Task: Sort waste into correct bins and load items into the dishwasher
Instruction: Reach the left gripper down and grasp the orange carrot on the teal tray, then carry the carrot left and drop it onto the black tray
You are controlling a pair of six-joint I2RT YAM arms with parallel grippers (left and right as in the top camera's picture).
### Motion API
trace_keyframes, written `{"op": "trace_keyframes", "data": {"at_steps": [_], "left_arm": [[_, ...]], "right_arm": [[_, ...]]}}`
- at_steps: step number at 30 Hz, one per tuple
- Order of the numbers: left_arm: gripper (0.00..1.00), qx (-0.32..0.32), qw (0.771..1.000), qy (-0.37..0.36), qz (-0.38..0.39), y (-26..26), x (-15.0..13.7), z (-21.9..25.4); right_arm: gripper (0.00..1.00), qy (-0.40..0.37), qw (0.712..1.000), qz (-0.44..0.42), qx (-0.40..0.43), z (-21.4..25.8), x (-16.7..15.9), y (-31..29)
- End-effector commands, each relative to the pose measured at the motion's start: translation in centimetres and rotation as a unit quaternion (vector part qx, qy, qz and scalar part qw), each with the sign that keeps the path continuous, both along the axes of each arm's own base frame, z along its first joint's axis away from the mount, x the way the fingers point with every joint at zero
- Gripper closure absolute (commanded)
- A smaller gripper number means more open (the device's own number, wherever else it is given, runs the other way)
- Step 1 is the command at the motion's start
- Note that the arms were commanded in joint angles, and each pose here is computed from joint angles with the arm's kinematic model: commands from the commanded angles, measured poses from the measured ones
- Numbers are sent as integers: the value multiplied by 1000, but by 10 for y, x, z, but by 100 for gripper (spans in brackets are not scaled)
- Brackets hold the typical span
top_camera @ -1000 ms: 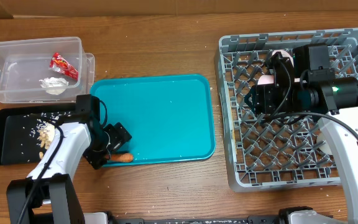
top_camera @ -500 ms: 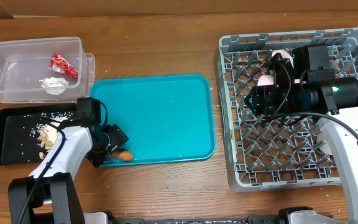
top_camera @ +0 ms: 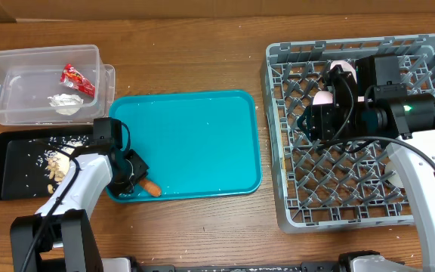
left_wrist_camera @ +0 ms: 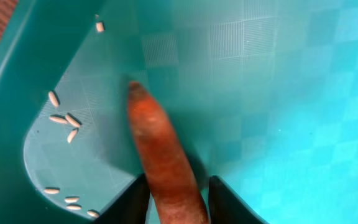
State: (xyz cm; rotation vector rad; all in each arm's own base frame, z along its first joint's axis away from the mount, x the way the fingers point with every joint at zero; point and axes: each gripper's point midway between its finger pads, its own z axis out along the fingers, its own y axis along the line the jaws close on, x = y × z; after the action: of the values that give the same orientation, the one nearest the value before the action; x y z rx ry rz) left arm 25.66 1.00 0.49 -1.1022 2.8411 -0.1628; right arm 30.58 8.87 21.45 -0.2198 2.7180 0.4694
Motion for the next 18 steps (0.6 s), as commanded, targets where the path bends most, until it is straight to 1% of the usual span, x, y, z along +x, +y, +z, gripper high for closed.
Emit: {"op": "trace_keyframes", "data": {"at_steps": [1,2,7,11,15,18], "left_arm": [[90,7,1000,-12,-11,1,7,5],[96,8,1000,-18,-16,1,11,8],[96,20,999,-41,-31,10,33,37],[96,57,997,-54,-22,34,51,73],[96,101,993,-67,12,68,61,107],[96,124,987,-82,59,103,64,124]], "right_arm": [[26,-3,1000,-1,-3,3,2,0],[26,-3,1000,-1,-3,3,1,0],[26,-2,1000,-1,-3,2,1,0],[26,-2,1000,-1,-3,2,1,0],[26,-4,1000,-1,-3,3,2,0],[26,-3,1000,-1,-4,3,2,-1]]}}
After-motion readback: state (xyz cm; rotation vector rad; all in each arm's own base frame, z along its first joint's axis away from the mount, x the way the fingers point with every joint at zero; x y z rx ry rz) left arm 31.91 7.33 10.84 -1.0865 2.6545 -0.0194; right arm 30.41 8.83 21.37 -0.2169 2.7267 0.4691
